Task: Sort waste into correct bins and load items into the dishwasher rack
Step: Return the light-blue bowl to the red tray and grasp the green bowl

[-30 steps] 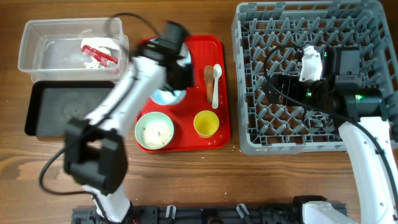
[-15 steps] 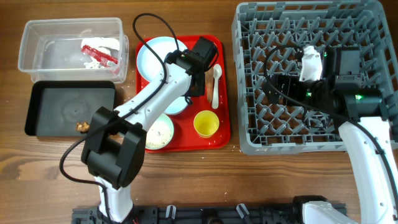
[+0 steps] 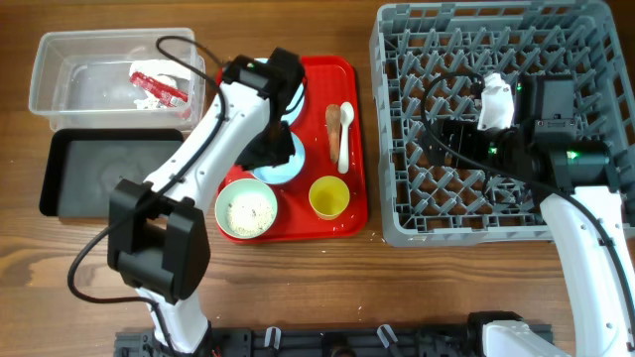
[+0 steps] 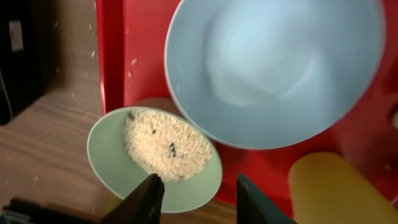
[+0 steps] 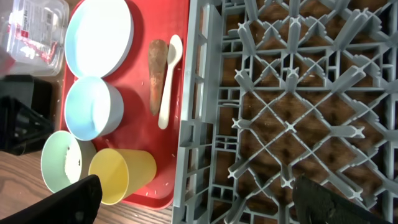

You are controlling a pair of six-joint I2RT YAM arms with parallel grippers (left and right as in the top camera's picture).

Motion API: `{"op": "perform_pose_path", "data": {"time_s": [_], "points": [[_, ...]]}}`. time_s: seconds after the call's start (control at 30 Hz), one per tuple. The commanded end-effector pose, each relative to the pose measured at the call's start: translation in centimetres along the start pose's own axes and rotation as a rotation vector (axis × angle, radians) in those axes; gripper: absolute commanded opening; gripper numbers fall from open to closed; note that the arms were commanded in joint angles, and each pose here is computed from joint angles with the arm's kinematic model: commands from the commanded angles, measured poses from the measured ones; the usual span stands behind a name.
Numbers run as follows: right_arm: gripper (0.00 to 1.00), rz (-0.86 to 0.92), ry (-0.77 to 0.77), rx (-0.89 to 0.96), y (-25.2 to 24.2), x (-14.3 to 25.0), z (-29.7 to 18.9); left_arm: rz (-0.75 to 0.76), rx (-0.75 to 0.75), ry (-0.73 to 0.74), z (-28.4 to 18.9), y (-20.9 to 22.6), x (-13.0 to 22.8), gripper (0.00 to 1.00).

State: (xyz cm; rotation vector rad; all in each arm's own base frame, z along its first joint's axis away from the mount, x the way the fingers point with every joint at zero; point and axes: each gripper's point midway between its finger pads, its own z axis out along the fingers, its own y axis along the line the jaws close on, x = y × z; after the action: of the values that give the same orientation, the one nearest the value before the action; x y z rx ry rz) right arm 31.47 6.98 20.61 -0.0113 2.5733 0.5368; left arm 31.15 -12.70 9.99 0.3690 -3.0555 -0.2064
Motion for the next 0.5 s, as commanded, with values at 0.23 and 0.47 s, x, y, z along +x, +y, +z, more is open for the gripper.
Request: {"op": "perform_pose_path", "data": {"time_s": [0.23, 0.47], "points": [[1.0, 0.008, -0.013, -0.017, 0.4, -0.6, -0.3, 0.103, -0.007, 0.073, 6.9, -0.3, 3.6, 0.41], [1.0, 0.01, -0.013, -0.017, 0.4, -0.6, -0.3, 0.123, 0.024, 0.044, 6.9, -1.0, 2.9, 0.35]]}}
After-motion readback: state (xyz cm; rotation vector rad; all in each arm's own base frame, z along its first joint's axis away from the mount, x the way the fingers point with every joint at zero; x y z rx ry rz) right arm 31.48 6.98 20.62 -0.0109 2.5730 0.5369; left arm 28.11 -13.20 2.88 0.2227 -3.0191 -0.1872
